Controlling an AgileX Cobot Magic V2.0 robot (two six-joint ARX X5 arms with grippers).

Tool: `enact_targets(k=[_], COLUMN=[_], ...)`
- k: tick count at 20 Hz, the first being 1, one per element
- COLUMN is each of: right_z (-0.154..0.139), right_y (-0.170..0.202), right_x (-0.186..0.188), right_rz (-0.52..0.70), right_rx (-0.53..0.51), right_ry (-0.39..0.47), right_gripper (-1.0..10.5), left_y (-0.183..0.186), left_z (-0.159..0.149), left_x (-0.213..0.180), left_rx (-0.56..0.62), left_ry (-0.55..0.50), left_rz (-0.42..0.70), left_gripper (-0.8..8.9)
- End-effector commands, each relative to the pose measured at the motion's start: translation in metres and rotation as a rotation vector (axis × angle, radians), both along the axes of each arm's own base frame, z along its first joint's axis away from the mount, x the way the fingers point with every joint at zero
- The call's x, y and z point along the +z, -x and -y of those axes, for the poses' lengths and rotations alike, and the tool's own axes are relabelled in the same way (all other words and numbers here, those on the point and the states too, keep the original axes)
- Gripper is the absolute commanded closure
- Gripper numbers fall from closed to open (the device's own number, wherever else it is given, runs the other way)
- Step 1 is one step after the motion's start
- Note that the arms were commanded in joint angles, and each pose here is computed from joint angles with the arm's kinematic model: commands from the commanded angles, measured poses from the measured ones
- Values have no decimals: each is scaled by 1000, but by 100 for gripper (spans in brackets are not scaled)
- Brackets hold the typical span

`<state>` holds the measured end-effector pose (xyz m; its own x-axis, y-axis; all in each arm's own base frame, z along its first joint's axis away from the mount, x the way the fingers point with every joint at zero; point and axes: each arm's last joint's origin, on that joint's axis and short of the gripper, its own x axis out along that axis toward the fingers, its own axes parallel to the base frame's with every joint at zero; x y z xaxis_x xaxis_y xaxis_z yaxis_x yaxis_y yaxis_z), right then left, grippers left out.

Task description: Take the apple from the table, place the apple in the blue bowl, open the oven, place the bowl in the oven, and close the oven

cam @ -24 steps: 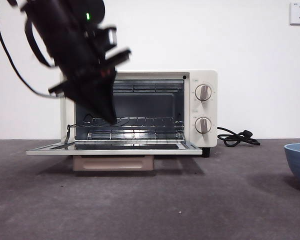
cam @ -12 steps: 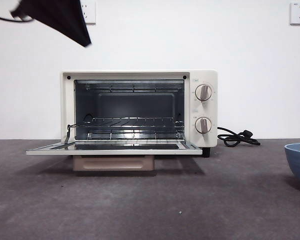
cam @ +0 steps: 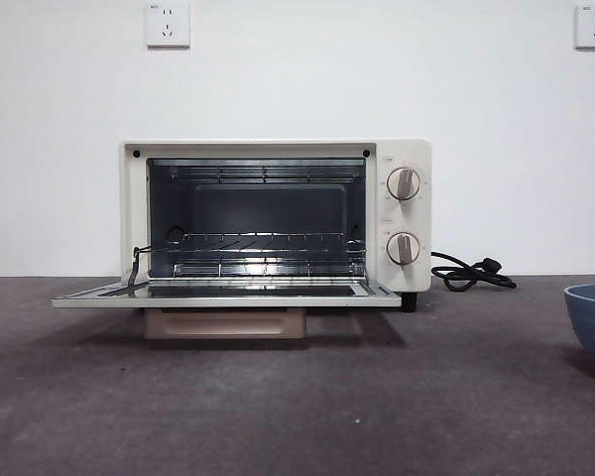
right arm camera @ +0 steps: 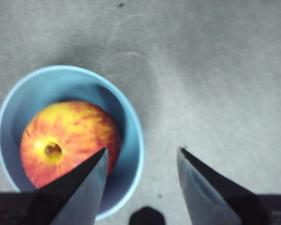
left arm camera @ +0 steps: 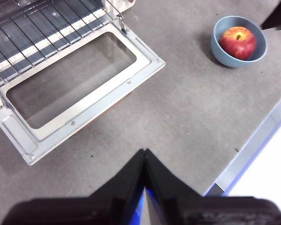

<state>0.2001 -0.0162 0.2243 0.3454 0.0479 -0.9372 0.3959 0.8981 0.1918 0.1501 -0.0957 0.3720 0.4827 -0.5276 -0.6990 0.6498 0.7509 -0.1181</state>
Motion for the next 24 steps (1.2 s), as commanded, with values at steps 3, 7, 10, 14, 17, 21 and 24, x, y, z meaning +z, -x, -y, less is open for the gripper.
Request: enact_targets(k=[3, 7, 10, 14, 17, 21, 24], right_z=[1, 2, 2, 2, -1, -19, -47], right_y=[-7, -16, -18, -17, -18, -24, -33], right_x=[-17, -27, -33, -33, -29, -4, 28], right_rz=[-81, -102, -138, -149, -145, -141, -71], right_rx=[12, 25, 25, 3, -9, 35, 85], right_ry=[-1, 1, -4, -12, -51, -61, -78], right_gripper=[695, 724, 967, 958, 958, 958, 959], left_y=[7, 9, 12, 21, 27, 37, 47], left_z=[-3, -4, -7, -11, -16, -22, -27], left_x=[-3, -3, -4, -1, 2, 4, 6], left_rx=[-11, -11, -11, -11, -11, -11, -14], left_ry=[-23, -29, -42, -36, -26, -25, -22], left_rz=[-22, -32, -55, -44, -27, -26, -13], left_gripper=[819, 819, 819, 819, 819, 819, 819])
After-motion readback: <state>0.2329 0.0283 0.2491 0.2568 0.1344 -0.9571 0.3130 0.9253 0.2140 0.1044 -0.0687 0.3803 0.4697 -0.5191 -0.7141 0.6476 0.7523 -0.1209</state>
